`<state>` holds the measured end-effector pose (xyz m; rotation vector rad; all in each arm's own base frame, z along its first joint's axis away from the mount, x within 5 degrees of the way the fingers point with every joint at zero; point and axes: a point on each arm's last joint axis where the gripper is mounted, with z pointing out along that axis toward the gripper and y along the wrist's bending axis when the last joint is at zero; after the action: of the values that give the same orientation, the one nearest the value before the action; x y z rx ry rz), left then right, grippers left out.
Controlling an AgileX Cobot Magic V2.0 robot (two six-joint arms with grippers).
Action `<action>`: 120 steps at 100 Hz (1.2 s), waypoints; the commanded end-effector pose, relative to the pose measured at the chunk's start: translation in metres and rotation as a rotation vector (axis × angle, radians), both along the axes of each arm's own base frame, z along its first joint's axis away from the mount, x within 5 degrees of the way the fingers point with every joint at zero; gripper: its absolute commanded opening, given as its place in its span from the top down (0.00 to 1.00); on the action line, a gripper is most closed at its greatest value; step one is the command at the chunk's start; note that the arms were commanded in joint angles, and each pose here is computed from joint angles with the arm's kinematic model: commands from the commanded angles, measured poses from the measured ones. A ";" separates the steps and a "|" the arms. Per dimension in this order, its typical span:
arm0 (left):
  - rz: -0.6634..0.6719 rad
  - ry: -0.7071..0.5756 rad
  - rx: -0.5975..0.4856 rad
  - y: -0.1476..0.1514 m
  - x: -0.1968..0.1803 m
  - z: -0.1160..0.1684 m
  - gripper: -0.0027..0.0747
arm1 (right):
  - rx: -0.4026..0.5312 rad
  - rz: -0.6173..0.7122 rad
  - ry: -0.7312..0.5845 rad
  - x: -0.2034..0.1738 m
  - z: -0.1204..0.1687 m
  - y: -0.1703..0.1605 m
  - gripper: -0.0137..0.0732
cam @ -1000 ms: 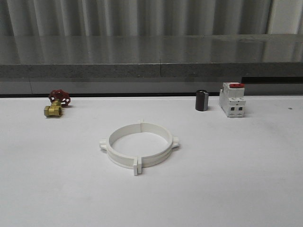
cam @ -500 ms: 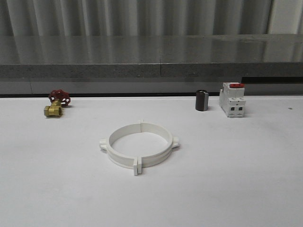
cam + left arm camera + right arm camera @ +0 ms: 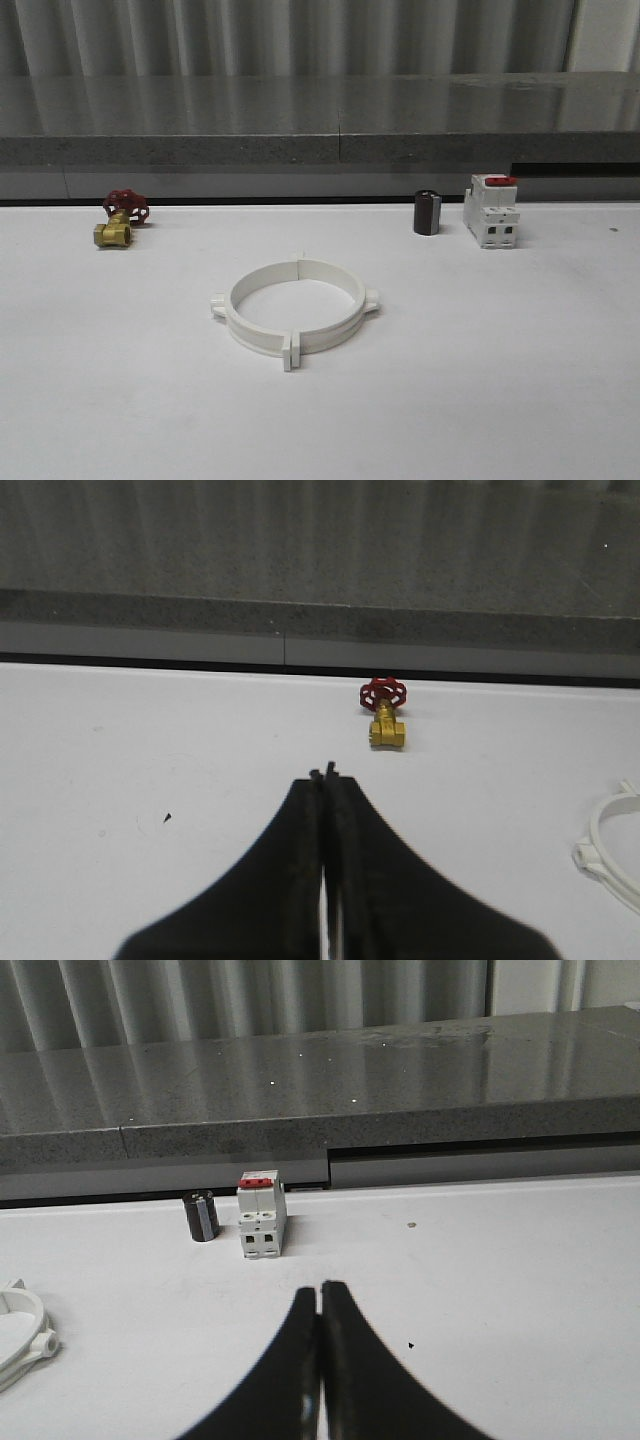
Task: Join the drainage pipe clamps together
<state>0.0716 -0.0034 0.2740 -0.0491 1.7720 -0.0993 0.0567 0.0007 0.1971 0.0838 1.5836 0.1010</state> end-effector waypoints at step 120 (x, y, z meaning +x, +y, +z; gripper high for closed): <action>-0.053 -0.317 0.004 -0.002 -0.017 -0.067 0.99 | -0.009 -0.002 -0.121 -0.003 0.014 0.000 0.98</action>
<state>0.0556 -0.0043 0.2094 0.0138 1.5376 -0.1166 0.0567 0.0007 0.1971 0.0833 1.5836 0.1004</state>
